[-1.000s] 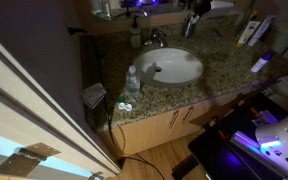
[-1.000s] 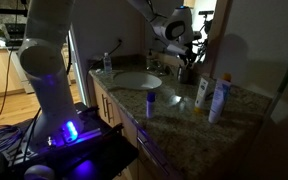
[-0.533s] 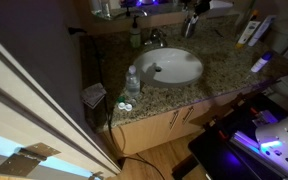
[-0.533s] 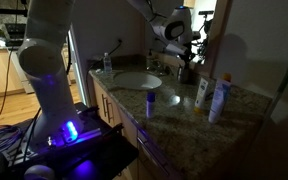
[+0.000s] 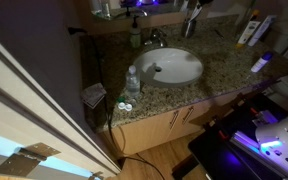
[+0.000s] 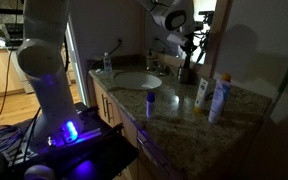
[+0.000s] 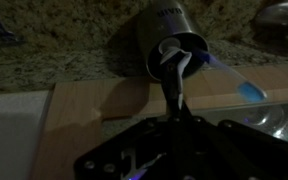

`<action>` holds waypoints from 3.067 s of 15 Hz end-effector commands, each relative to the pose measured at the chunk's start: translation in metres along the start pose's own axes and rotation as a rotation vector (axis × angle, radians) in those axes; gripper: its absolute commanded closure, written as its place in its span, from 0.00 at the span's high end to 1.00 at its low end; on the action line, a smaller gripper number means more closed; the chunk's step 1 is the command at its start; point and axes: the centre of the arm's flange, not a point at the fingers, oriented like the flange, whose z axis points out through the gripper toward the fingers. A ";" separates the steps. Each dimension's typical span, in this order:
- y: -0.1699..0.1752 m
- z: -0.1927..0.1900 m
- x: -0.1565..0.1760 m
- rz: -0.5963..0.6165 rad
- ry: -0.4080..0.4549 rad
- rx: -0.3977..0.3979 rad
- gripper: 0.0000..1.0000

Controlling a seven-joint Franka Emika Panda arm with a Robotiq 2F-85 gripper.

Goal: Pick the toothpaste from the silver cup and put it next to the sink

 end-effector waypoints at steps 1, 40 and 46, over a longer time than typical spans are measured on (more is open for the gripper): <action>0.005 -0.073 0.012 0.049 -0.002 0.042 0.00; 0.079 0.021 -0.071 0.460 0.094 -0.235 0.00; 0.081 0.046 -0.078 0.458 0.158 -0.249 0.00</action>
